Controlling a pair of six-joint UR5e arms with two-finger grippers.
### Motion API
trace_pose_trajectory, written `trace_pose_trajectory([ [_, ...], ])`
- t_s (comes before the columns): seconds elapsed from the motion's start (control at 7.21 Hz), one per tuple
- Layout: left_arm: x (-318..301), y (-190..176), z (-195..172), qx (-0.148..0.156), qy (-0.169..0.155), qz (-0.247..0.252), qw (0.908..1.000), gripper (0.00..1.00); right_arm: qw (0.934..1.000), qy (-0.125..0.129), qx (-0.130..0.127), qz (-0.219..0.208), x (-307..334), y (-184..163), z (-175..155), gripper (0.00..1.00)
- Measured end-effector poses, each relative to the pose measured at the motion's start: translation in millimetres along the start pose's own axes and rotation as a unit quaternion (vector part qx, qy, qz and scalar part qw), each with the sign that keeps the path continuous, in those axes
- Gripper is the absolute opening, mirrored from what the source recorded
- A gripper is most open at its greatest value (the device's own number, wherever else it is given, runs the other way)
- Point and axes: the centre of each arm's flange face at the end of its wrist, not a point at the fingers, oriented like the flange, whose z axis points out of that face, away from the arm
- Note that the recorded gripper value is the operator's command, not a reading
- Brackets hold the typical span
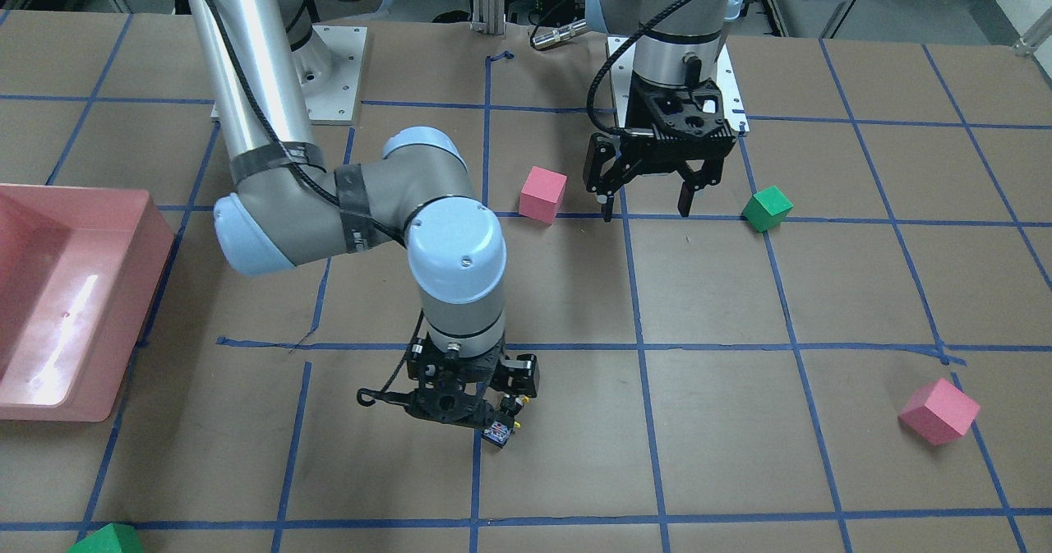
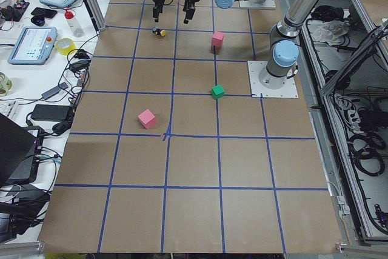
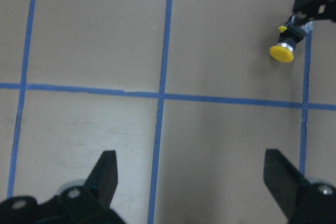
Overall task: Align button upright
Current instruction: 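Set the button down on its side and withdraw the right gripper, then lower the left gripper onto the lying button and grasp its body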
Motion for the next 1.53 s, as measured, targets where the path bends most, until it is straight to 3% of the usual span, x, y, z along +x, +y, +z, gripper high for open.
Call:
trace_pose_trajectory([
  [0.28,25.8,29.3,28.2,0.026,-0.008,-0.004,0.9996,0.98,0.9997,0.014,-0.009,0.019,102.4,-14.5,-36.1,1.00],
  [0.55,57.8,50.2,61.3,0.043,0.003,-0.006,0.9990,0.97,0.9982,0.027,-0.041,0.035,164.6,-1.9,-86.9,1.00],
  [0.97,97.1,62.6,123.0,0.103,0.023,0.013,0.9943,0.97,0.9970,0.026,-0.072,0.013,187.9,72.4,-209.1,1.00],
  [1.25,108.1,66.9,163.2,0.134,0.040,0.056,0.9885,0.95,0.9951,0.033,-0.092,0.011,192.7,103.6,-240.4,1.00],
  [1.53,122.2,62.9,196.8,0.146,0.055,0.118,0.9807,0.94,0.9945,0.034,-0.100,0.001,193.0,108.7,-244.9,1.00],
])
